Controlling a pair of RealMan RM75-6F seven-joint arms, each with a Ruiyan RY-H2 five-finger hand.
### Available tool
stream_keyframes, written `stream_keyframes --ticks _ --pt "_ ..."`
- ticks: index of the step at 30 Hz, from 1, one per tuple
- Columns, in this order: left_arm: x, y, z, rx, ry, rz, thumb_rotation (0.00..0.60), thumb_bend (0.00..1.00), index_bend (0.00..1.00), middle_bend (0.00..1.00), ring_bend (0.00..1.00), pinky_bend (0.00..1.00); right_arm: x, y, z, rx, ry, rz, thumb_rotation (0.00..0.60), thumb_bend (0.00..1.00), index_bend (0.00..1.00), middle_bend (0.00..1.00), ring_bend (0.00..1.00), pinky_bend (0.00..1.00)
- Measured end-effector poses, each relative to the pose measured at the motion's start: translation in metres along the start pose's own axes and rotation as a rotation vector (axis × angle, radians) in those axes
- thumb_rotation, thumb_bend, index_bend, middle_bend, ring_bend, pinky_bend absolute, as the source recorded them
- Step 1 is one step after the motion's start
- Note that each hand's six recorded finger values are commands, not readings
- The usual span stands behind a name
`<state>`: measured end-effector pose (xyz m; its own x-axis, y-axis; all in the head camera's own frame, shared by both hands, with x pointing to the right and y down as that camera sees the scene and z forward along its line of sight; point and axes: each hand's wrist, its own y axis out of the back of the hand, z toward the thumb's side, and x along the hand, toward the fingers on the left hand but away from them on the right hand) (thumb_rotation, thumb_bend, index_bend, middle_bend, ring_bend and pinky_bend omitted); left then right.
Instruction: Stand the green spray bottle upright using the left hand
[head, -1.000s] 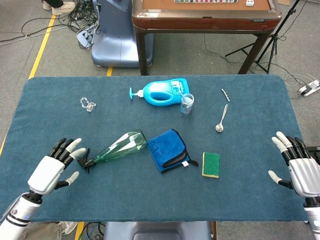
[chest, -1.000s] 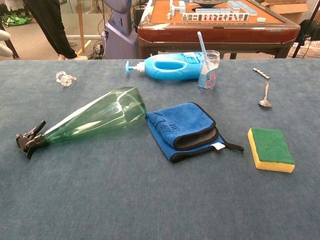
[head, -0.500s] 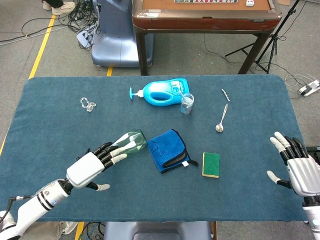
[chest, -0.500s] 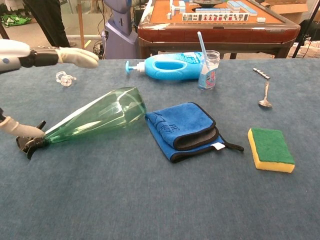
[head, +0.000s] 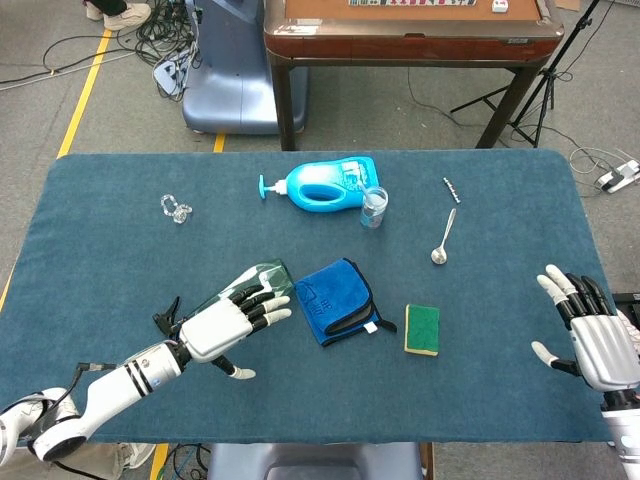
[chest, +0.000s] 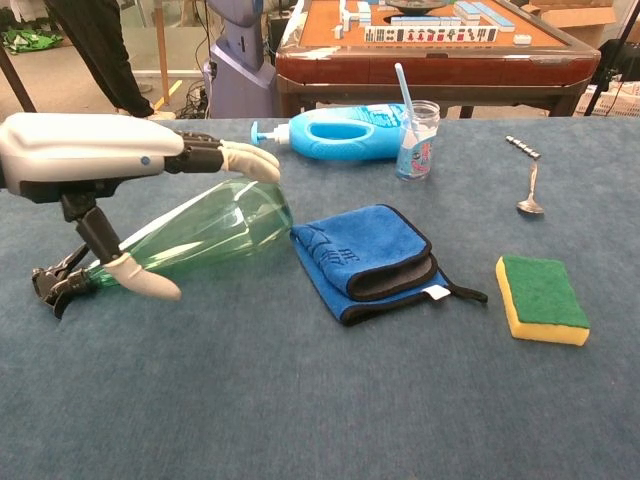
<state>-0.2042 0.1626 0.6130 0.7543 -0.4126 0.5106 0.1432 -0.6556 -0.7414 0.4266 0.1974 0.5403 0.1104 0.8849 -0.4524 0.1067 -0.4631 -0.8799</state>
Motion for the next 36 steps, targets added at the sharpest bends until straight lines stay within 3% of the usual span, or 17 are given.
stream_keyframes --ticks 4,11,21,29,36 --pt "0.013 -0.002 -0.001 -0.009 0.017 -0.024 0.358 0.17 0.01 0.0 0.0 0.0 0.0 0.001 -0.001 0.0 -0.006 0.006 0.6 0.2 0.09 0.06 0.0 0.0" --pt "0.037 -0.01 -0.002 0.005 0.032 -0.067 0.345 0.18 0.04 0.0 0.0 0.0 0.0 0.0 0.0 -0.003 -0.005 0.008 0.6 0.2 0.09 0.06 0.0 0.0" --pt "0.06 -0.013 -0.023 -0.024 0.107 -0.078 0.335 0.18 0.06 0.0 0.0 0.0 0.004 0.002 -0.004 -0.003 -0.019 0.003 0.6 0.2 0.09 0.06 0.0 0.0" --pt "0.067 -0.019 -0.032 0.055 0.127 -0.105 0.317 0.18 0.08 0.0 0.0 0.0 0.005 0.001 -0.005 -0.006 -0.023 0.003 0.6 0.2 0.09 0.06 0.0 0.0" --pt "0.065 -0.024 -0.056 0.096 0.208 -0.141 0.31 0.18 0.1 0.0 0.0 0.0 0.007 0.001 -0.006 -0.008 -0.029 0.002 0.6 0.2 0.09 0.06 0.0 0.0"
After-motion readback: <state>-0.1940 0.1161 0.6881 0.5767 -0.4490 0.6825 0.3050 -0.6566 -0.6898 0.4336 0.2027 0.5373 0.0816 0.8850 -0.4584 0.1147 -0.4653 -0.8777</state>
